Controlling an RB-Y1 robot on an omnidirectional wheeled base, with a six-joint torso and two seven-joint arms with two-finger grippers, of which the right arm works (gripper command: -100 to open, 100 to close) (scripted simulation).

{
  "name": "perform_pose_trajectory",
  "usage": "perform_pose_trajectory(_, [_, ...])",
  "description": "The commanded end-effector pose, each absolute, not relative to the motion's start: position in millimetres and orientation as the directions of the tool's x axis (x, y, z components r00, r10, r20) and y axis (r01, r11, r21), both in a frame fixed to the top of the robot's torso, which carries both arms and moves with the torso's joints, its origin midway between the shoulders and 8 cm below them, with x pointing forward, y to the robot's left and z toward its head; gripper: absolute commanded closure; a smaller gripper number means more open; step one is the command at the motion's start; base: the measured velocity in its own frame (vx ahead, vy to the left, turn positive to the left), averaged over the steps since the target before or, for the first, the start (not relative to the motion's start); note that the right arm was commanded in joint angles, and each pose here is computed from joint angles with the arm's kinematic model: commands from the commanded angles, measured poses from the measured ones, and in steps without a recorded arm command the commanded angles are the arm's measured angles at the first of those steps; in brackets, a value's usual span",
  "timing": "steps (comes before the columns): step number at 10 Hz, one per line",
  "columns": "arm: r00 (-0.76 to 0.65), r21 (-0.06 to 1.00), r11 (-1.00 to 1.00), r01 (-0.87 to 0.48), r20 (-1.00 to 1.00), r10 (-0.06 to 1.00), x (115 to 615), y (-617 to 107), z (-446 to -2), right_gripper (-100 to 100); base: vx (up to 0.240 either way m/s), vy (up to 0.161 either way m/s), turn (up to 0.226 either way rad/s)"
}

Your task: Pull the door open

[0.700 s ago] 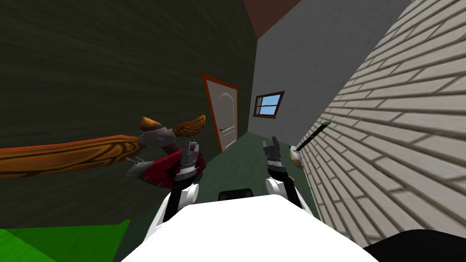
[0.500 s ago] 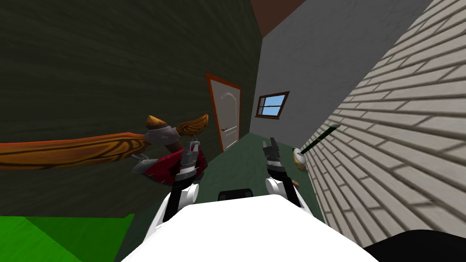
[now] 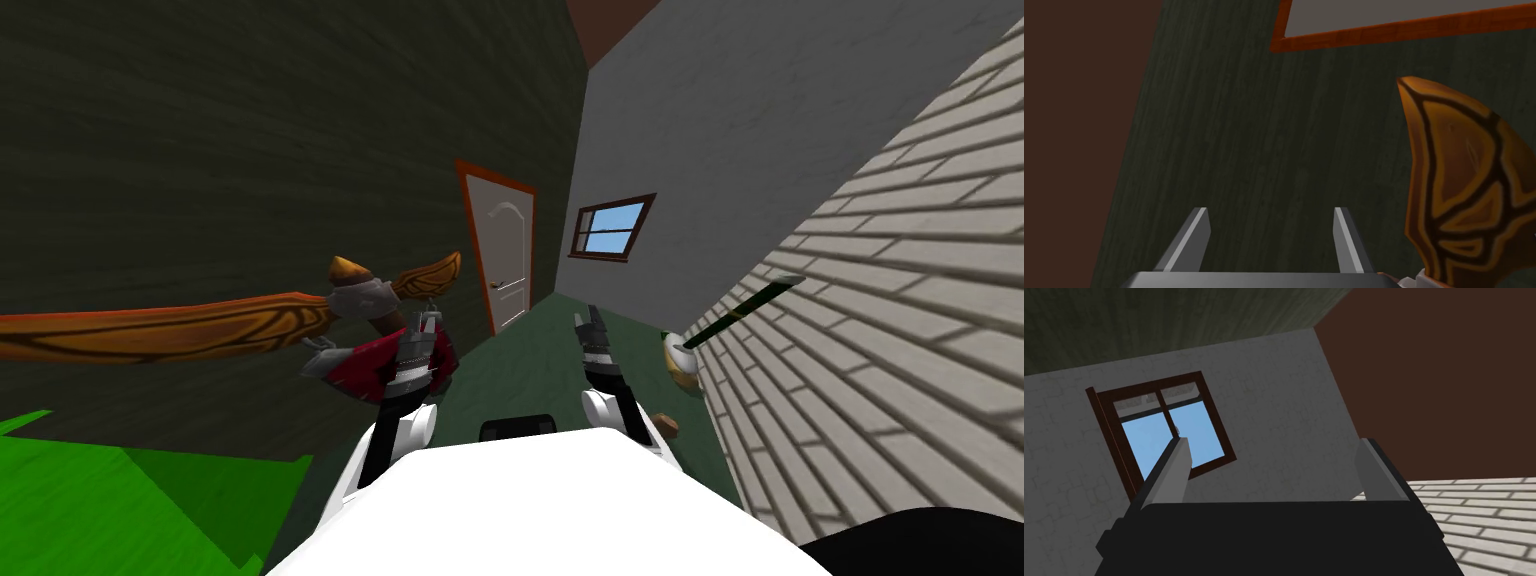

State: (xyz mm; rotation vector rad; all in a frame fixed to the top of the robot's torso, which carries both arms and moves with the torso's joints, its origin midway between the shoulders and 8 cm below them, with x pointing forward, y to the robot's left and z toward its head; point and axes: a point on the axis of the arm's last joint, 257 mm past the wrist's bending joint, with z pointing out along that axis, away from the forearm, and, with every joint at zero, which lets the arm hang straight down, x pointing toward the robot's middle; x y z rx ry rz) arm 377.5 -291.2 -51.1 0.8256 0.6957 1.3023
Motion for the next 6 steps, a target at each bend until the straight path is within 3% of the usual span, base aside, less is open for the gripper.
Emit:
perform_pose_trajectory(1, [0.145,0.846,0.070,-0.529,0.009,0.989,382,-293,-59,-100,0.069,-0.018,0.084])
perform_pose_trajectory(3, [0.142,0.860,0.072,-0.506,0.000,0.990,391,-296,-75,-100,0.106,-0.017,0.223])
perform_pose_trajectory(6, [0.140,0.874,0.075,-0.481,-0.008,0.990,400,-300,-92,-100,0.091,-0.023,0.147])
